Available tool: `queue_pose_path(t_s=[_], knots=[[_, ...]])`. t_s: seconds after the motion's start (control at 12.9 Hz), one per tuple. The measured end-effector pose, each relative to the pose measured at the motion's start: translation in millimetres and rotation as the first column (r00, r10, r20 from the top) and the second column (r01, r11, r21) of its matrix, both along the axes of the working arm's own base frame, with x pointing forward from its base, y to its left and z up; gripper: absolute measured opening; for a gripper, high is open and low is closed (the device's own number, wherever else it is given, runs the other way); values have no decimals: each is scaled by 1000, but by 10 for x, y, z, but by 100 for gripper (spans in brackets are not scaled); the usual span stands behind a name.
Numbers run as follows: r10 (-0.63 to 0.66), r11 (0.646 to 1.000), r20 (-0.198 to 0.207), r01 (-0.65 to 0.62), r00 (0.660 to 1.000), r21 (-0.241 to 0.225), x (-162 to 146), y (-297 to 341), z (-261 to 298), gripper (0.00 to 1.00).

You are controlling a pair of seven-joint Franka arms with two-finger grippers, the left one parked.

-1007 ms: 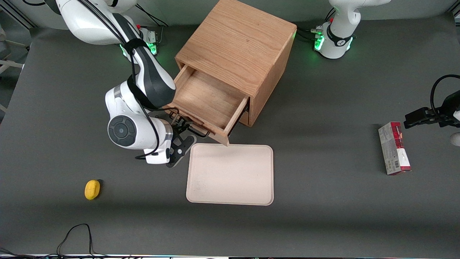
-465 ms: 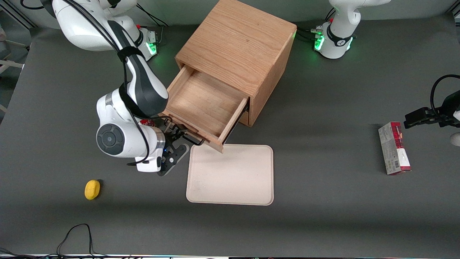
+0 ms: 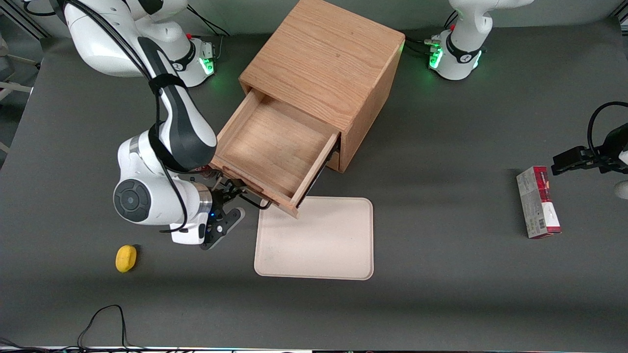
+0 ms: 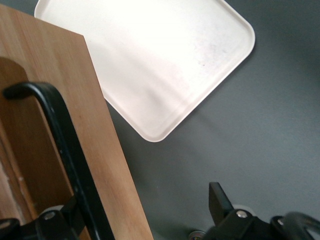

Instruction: Open upper drawer

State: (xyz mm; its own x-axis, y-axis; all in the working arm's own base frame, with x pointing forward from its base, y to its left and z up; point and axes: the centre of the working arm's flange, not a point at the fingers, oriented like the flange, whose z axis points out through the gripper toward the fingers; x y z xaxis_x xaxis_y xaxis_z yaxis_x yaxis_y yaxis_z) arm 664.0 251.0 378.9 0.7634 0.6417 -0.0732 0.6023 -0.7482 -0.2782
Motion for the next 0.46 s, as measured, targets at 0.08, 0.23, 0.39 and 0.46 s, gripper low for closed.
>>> queue_pose_path(t_s=[0.08, 0.23, 0.39, 0.46], knots=[[-4, 1000, 1, 4, 1000, 0, 16, -27, -2, 100], [-6, 1000, 5, 6, 1000, 2, 49, -28, -1, 100], [-5, 1000, 9, 5, 1000, 3, 64, -22, 13, 100], [-5, 1000, 12, 5, 1000, 5, 72, -21, 41, 100]])
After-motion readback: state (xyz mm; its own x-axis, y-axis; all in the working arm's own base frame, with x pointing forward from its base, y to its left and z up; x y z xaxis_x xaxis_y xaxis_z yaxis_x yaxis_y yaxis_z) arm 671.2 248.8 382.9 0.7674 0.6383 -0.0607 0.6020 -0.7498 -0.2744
